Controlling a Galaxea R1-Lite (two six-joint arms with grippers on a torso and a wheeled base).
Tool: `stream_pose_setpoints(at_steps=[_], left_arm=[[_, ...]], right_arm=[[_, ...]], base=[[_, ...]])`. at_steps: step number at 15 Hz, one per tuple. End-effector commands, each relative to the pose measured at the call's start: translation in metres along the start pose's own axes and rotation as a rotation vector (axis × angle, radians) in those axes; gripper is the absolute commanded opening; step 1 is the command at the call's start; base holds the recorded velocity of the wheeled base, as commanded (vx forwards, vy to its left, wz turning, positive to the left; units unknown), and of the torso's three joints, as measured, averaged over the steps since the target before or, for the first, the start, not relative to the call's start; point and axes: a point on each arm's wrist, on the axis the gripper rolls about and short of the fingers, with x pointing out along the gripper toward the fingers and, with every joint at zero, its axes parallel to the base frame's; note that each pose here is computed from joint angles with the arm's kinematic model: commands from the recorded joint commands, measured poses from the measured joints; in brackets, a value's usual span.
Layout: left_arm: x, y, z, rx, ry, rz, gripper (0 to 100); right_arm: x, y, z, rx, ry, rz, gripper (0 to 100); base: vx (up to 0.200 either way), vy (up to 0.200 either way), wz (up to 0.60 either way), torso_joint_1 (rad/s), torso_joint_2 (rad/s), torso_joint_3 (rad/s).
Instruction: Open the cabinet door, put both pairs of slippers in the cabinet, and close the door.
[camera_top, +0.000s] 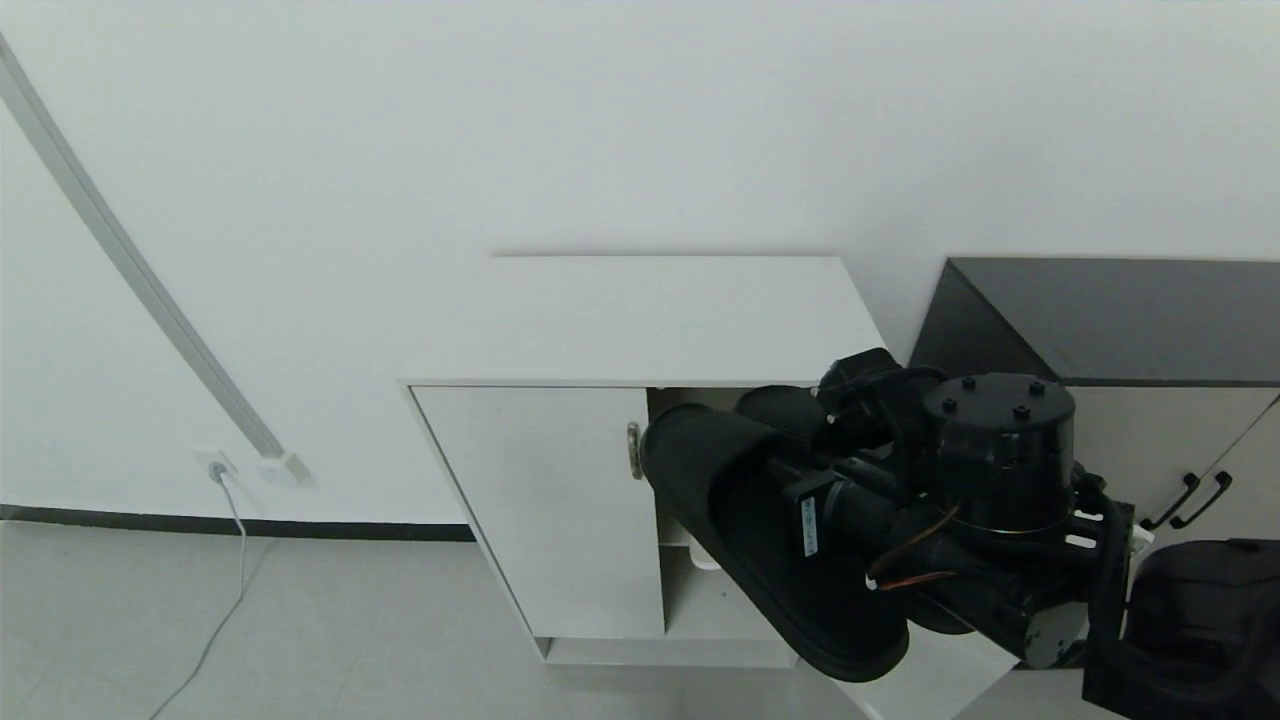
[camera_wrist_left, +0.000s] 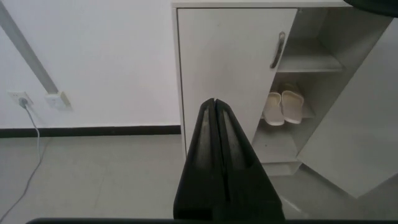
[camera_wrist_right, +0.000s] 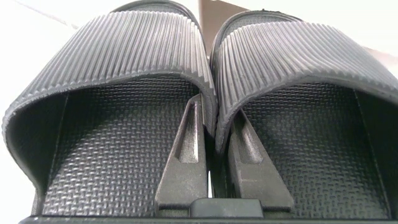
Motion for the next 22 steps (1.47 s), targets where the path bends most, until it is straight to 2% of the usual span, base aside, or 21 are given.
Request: stream_pose_setpoints(at_steps=[1,16,22], left_arm=[[0.000,0.000,0.000,0.000,0.000,-0.001,0],[0.000,0.000,0.000,-0.003,0.000,-0.001,0],[0.000,0.000,0.000,-0.006,0.000,0.001,0]], right_arm=[[0.000,-0.001,-0.004,-0.004,0.011,-0.001,0],[-0.002,-0.001,-0.013,-0.048,0.045,0.001,0],[-0.003,-0.002,-0.014,-0.049,0.047,-0.001,0]], base=[[0.000,0.000,0.00,0.000,0.00,0.000],[0.000,0.000,0.00,0.000,0.00,0.000],[0.000,0.000,0.00,-0.163,0.37,0.211]])
